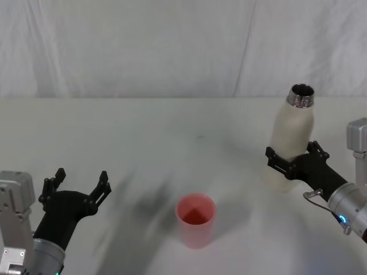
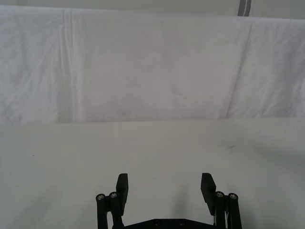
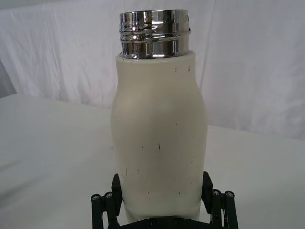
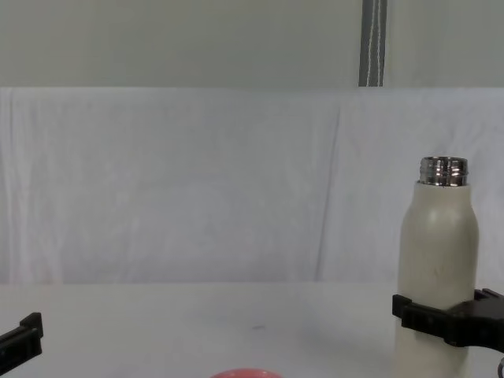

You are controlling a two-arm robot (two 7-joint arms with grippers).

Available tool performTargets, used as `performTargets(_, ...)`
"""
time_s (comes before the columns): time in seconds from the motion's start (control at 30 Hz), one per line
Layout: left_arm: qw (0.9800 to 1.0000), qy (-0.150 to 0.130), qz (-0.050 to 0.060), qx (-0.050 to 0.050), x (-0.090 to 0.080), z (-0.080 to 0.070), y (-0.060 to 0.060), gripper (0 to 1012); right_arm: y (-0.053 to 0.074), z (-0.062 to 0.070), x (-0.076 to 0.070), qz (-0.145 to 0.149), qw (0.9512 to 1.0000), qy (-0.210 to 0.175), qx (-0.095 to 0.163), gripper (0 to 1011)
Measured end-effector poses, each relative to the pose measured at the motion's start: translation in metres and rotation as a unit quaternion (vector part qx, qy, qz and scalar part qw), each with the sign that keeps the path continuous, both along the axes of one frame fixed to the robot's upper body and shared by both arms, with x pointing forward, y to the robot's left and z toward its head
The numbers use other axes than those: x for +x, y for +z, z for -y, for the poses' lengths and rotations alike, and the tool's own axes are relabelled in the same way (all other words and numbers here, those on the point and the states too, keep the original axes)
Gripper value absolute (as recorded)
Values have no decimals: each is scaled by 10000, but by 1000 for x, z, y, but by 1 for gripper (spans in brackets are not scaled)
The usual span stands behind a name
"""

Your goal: Grasp the thermos with one hand and pour water into the cup lid.

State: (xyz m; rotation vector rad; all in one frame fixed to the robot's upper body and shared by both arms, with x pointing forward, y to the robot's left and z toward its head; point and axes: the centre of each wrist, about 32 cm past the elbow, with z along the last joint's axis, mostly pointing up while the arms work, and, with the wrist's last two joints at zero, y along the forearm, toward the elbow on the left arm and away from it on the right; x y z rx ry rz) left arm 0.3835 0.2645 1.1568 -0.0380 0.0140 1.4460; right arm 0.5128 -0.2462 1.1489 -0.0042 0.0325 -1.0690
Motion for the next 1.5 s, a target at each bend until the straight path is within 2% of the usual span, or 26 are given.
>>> performTargets(0.6,10000,-1,0,0,0,0,0,1001,0,0,0,-2,10000,2,-3,1001)
performTargets(0.97,10000,0,0,0,0,0,0,1001,0,3,-5,13,10000,41,-14,1001)
performTargets(1.5,10000,0,0,0,0,0,0,1001,-8,6,-13,-148,9998,147,22,1003)
